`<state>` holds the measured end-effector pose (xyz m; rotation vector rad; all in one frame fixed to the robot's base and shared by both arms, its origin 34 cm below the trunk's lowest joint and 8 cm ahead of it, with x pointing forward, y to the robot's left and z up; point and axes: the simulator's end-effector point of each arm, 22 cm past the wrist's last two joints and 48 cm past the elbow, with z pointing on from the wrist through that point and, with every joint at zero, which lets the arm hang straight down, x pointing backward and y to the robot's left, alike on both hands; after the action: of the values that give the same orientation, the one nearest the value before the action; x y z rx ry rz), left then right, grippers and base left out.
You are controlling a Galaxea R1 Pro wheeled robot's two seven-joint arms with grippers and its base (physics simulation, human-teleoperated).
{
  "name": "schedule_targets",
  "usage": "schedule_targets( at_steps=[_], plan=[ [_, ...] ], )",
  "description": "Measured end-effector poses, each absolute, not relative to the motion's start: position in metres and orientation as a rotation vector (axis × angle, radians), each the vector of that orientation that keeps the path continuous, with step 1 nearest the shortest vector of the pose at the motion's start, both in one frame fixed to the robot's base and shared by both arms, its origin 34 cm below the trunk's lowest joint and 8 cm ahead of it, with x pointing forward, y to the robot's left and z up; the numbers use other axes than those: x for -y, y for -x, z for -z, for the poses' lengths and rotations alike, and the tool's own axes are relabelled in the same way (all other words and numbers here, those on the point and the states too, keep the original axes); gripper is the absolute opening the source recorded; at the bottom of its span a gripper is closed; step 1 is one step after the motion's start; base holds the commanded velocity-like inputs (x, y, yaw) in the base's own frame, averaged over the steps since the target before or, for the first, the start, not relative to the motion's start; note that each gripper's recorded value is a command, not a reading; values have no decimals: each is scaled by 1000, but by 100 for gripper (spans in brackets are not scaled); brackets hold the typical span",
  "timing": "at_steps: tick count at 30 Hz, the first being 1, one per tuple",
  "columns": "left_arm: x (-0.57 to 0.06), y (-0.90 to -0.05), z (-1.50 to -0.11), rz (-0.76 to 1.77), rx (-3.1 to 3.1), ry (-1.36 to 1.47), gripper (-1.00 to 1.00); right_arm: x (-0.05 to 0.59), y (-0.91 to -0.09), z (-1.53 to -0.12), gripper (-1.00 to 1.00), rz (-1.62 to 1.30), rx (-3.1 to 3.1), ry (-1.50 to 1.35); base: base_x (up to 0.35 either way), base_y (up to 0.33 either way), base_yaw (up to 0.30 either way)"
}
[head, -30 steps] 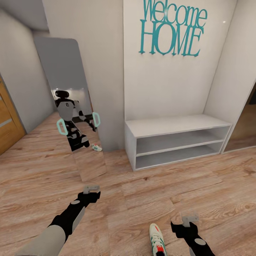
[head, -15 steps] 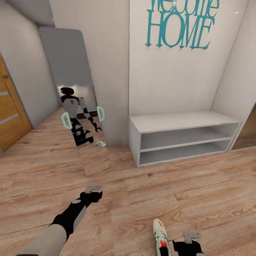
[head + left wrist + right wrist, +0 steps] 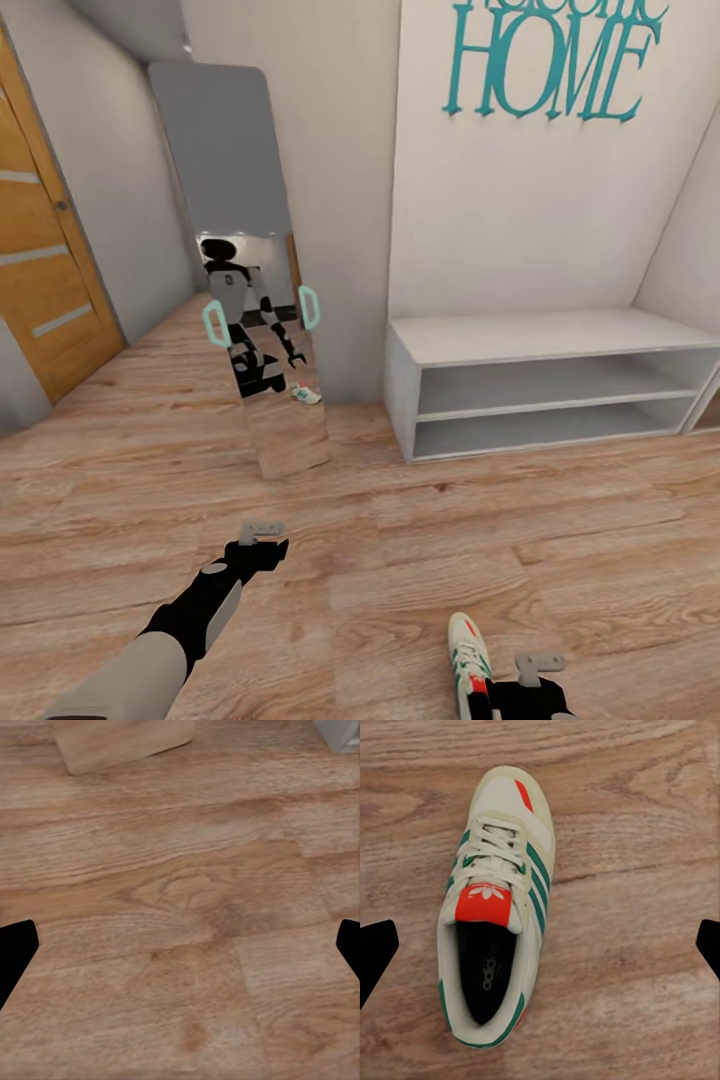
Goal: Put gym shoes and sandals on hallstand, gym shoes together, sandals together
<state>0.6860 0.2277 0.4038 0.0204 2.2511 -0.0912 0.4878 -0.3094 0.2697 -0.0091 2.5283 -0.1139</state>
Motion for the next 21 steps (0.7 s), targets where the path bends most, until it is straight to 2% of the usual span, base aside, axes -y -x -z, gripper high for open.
schedule_targets(
  at_steps=[21],
  plan=[
    [-225,-690,-388,93,-2238,-23,100,310,-471,-238,100,115,-2558,5,0,0,14]
  ],
)
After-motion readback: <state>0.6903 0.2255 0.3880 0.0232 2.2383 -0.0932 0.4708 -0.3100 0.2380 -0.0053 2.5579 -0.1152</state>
